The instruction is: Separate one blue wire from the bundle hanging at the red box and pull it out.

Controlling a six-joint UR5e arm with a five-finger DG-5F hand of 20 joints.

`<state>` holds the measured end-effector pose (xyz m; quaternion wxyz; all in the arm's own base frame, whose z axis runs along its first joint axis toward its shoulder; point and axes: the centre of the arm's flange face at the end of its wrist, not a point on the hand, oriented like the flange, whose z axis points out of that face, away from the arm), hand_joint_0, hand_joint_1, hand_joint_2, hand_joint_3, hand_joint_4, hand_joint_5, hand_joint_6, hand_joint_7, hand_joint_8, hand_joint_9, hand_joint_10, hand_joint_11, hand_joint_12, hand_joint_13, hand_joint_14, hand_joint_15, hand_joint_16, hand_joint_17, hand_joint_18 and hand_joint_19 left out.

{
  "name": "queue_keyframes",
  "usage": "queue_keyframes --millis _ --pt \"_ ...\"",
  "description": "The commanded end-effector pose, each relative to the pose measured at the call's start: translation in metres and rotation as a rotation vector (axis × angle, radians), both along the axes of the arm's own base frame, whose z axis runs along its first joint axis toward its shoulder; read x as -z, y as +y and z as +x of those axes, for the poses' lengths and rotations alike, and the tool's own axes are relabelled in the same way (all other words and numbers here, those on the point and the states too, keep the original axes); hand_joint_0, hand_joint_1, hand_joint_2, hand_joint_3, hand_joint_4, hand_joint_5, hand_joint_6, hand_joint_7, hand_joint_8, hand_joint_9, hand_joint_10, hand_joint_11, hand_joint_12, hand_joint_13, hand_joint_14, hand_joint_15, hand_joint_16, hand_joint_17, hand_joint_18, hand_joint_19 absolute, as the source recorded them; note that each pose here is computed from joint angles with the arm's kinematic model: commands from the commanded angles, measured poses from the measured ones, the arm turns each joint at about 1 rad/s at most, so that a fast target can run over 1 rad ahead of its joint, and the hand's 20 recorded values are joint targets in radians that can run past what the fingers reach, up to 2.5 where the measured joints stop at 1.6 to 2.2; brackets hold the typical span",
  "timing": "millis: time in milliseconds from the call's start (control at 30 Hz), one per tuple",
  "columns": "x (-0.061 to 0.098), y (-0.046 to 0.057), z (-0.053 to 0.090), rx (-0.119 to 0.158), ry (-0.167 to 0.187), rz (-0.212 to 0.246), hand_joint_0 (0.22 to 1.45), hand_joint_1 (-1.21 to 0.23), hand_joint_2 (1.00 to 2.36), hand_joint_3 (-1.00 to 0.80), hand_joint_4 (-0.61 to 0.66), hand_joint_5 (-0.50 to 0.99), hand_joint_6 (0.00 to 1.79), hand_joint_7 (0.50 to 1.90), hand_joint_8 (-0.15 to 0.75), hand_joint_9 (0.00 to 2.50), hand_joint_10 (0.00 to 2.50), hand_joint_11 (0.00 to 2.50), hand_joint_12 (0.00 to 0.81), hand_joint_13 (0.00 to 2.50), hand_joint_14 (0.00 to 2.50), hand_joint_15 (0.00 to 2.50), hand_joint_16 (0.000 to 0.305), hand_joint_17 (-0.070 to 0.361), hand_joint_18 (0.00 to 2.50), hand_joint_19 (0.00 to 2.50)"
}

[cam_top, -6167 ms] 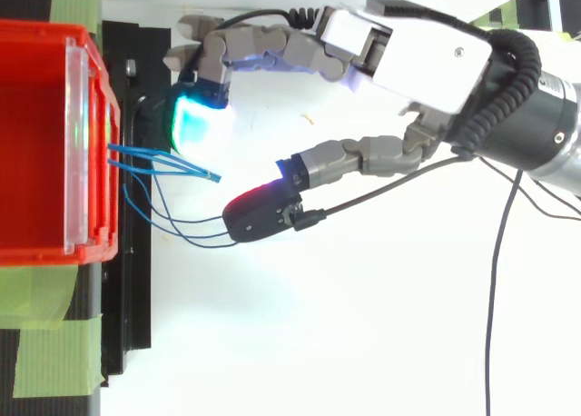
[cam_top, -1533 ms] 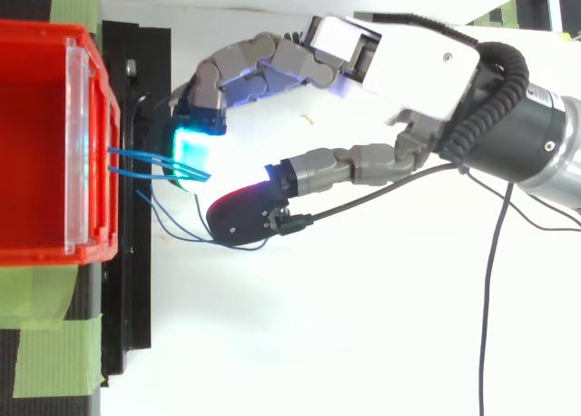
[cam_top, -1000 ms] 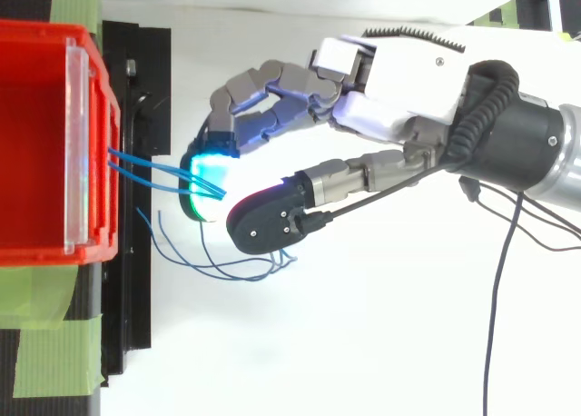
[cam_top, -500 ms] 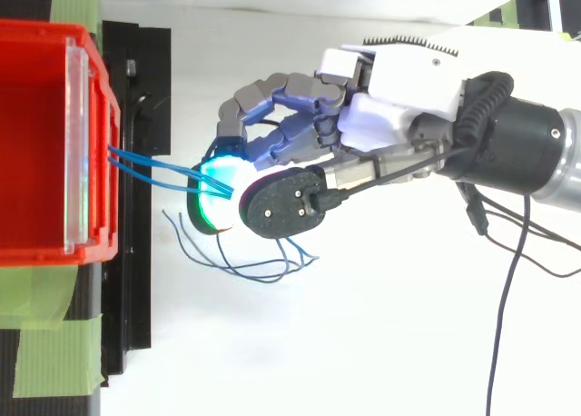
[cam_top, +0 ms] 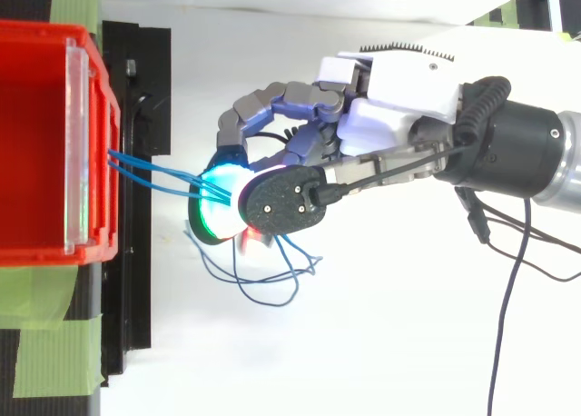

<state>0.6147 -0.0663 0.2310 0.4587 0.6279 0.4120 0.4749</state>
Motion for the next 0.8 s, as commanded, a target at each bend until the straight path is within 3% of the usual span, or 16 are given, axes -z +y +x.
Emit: queue_keyframes --millis 0,300,400,533,633,767 --pt "0.0007 0.0005 0.0001 -0.004 0.002 -0.002 0.65 -0.60 1.01 -0.39 0.19 -0.22 0.86 1.02 0.516 1.40 0.01 0.47 0.362 0.73 0.01 0.24 0.050 0.112 0.39 0.25" --pt "0.0013 0.0005 -0.0003 -0.009 0.009 -0.032 0.65 -0.59 1.01 -0.39 0.18 -0.22 0.86 1.01 0.493 1.40 0.01 0.53 0.365 0.76 0.01 0.28 0.050 0.112 0.39 0.26" --pt "0.0005 0.0006 0.0003 -0.010 0.008 -0.042 0.65 -0.59 1.01 -0.38 0.17 -0.23 0.86 1.02 0.468 1.42 0.02 0.65 0.377 0.84 0.01 0.36 0.050 0.112 0.39 0.28" --pt "0.0003 -0.0035 0.0002 -0.008 0.018 -0.109 0.65 -0.59 1.01 -0.38 0.16 -0.23 0.86 1.02 0.458 1.46 0.02 0.89 0.397 1.08 0.02 0.67 0.050 0.112 0.44 0.31" --pt "0.0003 -0.0075 -0.0003 -0.015 0.039 -0.216 0.65 -0.59 1.01 -0.38 0.16 -0.23 0.87 1.01 0.450 1.47 0.02 0.91 0.398 1.16 0.02 0.81 0.050 0.112 0.46 0.31" --pt "0.0004 -0.0084 -0.0006 -0.023 0.056 -0.293 0.65 -0.59 1.01 -0.38 0.16 -0.23 0.87 1.00 0.449 1.45 0.02 0.90 0.390 1.21 0.03 0.91 0.050 0.113 0.46 0.32"
